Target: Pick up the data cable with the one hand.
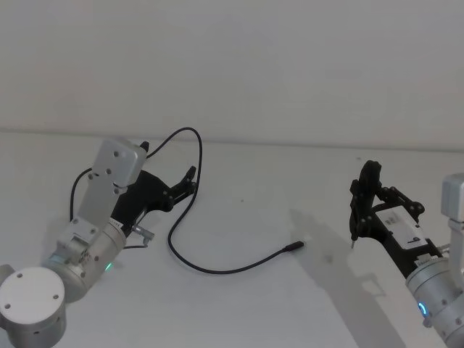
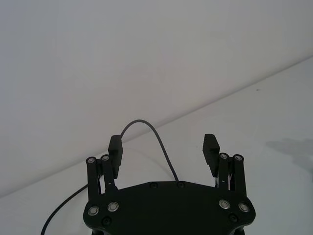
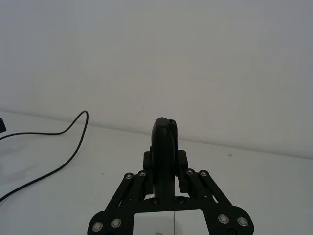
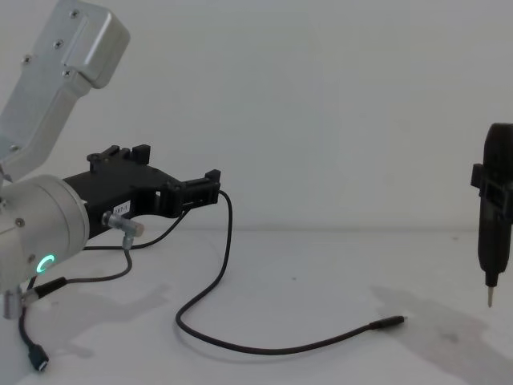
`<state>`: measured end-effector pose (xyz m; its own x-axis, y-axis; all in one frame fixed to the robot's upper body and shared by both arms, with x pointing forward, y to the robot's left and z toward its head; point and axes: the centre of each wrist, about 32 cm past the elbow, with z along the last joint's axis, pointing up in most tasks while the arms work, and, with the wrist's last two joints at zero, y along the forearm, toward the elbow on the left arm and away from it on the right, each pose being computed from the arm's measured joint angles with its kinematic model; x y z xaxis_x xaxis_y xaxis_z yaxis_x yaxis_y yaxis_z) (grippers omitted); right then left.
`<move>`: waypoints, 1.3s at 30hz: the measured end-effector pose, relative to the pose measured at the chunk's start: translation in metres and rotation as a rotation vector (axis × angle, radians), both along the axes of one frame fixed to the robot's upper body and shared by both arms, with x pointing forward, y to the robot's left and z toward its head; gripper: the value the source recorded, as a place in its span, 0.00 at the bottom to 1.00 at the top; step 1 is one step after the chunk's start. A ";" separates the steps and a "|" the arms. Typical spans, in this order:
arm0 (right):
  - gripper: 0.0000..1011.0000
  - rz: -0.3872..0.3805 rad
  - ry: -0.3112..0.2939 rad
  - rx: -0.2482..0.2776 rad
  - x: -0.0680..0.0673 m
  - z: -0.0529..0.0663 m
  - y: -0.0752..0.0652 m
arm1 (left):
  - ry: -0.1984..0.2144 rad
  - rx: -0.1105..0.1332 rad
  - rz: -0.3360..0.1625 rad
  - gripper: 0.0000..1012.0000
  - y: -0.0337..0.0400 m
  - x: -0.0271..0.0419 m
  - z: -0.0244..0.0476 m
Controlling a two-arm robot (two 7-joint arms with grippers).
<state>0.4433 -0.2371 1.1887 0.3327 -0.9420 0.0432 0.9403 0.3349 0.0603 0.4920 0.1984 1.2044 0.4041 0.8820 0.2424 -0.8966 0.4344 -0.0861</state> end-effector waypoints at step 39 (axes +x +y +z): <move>0.27 0.000 0.000 0.000 0.000 0.000 0.000 | 0.000 0.000 0.000 0.99 0.0000 0.0000 0.0000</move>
<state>0.4433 -0.2371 1.1887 0.3327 -0.9420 0.0432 0.9403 0.3349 0.0604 0.4920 0.1984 1.2044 0.4040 0.8820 0.2425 -0.8967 0.4343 -0.0857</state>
